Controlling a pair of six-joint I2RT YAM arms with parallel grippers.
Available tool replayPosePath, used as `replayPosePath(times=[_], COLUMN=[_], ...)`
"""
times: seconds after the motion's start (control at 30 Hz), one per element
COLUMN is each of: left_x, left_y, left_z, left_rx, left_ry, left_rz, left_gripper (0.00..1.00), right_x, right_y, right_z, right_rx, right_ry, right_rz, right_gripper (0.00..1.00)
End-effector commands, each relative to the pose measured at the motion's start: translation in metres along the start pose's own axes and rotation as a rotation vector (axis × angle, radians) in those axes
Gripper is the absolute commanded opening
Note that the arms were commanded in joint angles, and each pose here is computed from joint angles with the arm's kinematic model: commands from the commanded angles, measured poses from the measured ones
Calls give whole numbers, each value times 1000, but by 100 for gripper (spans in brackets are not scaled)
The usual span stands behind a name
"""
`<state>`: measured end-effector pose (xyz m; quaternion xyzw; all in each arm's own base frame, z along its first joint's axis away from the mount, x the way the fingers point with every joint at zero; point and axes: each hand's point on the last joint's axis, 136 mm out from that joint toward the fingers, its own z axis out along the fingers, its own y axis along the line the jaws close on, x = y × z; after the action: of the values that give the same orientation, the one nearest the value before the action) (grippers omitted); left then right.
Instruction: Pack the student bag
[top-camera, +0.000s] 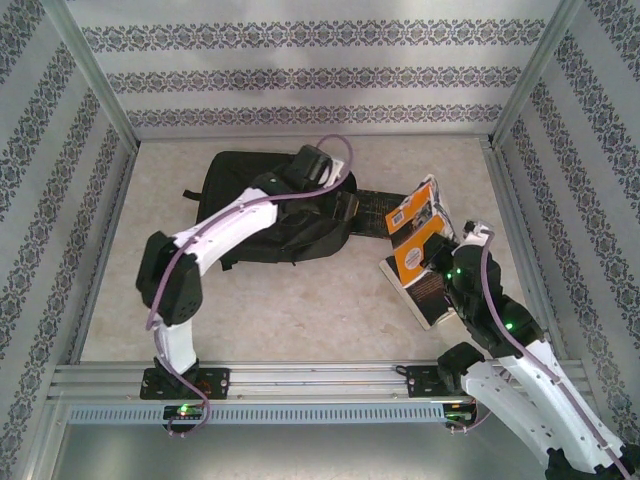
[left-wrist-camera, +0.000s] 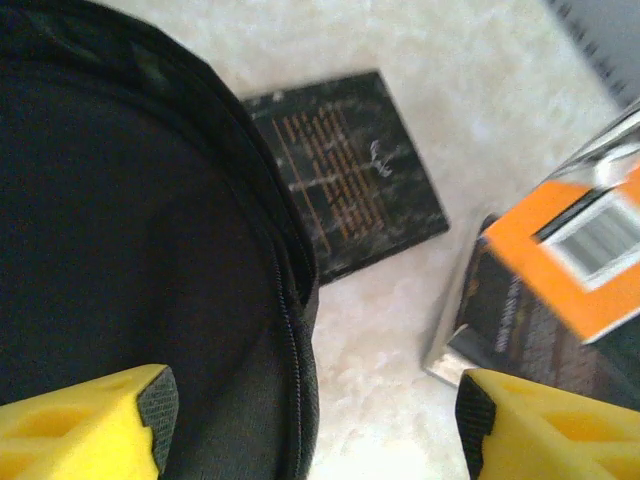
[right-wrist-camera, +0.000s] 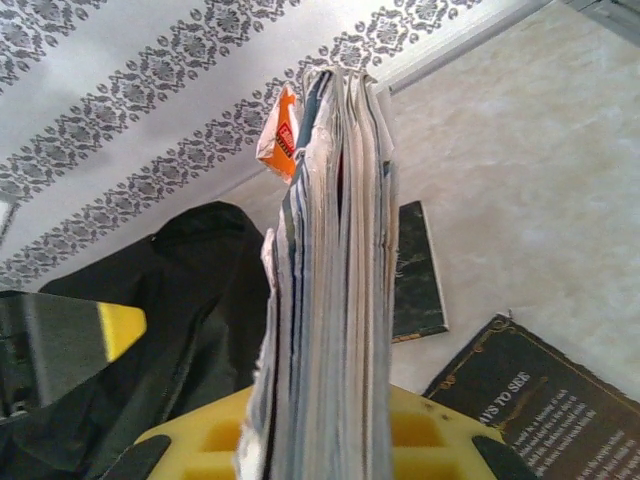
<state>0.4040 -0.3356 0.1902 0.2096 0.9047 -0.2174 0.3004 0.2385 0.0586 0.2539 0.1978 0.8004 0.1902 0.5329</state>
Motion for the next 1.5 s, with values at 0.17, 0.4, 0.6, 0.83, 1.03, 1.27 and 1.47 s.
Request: replayPosePath(times=[0.17,0.4,0.6,0.83,1.03,1.27,1.47], left_x=[9,17,20,0,-11,-13,2], left_y=[7,16,20,18,8,-10,-26], left_z=[29,44,46,10,-47,-118,-161], left_rx=[-68,-105,-117,-127,-100,-25,78], left_ry=[120,155,161,68,-36,-175,-240], left_rz=[123,128,134,145,126,67,13], left_gripper=[72,47,19,0,0,0,0], right_x=[3,5,6,8,7,1,-5], right_y=[-8,-7,-5,7,38,72,100], right_z=[1,4,5,7,9,7,4], right_rx=[-1,-18,-32,-85,-197,-313,-413], right_ry=[-18,-12,-3,30,88,141,194], right_rz=[-11,-2,8,14,2,54,132], right_gripper=[0,0,0,0,0,0,0])
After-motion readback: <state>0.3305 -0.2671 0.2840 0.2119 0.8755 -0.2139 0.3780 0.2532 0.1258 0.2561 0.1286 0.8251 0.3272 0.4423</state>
